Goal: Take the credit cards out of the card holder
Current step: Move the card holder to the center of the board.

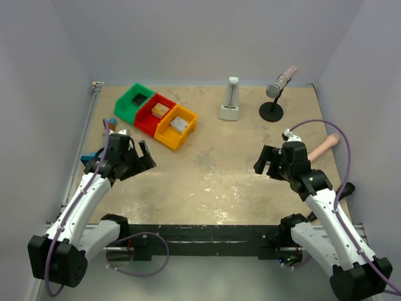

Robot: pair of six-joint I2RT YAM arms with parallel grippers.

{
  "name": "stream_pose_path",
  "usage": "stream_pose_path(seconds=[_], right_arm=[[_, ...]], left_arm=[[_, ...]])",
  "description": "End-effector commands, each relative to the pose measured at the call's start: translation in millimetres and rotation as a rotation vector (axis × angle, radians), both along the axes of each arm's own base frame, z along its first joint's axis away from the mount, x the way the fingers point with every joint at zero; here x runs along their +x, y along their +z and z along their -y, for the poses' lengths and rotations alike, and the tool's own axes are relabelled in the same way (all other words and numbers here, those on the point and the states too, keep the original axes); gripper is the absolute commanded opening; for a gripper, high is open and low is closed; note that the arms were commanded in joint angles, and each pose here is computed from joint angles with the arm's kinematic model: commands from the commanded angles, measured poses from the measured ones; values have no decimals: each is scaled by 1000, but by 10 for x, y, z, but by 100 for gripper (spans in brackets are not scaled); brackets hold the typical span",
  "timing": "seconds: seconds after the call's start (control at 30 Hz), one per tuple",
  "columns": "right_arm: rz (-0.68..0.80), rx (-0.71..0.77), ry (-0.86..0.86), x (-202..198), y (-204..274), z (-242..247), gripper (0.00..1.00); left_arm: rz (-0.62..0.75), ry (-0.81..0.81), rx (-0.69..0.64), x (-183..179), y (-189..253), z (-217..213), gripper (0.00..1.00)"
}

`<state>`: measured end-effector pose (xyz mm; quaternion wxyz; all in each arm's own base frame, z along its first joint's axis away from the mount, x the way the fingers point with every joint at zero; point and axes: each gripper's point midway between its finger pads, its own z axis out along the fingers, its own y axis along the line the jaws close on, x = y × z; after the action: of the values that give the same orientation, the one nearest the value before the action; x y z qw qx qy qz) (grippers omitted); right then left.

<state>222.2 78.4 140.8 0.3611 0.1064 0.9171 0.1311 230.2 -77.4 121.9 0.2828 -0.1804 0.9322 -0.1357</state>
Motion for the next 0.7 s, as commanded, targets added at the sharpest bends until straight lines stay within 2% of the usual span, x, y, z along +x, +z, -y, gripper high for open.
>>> stream_pose_path(seconds=[0.0, 0.1, 0.23, 0.43, 0.6, 0.63, 0.67], right_arm=[[49, -35, -90, 66, 155, 156, 91], [61, -62, -78, 117, 145, 173, 91], [41, -7, 2, 102, 205, 2, 89], [103, 30, -55, 199, 281, 25, 83], [80, 28, -164, 348, 309, 226, 88], [78, 56, -195, 386, 305, 266, 96], [73, 89, -229, 430, 294, 321, 99]], left_arm=[[55, -11, -3, 43, 115, 13, 99], [69, -32, -14, 29, 121, 49, 98], [106, -100, 17, -59, 150, 208, 92], [102, -170, 37, -241, 93, 418, 92], [127, -178, 15, -280, 116, 432, 93], [130, -177, 11, -288, 124, 433, 93], [125, -173, 10, -305, 96, 426, 93]])
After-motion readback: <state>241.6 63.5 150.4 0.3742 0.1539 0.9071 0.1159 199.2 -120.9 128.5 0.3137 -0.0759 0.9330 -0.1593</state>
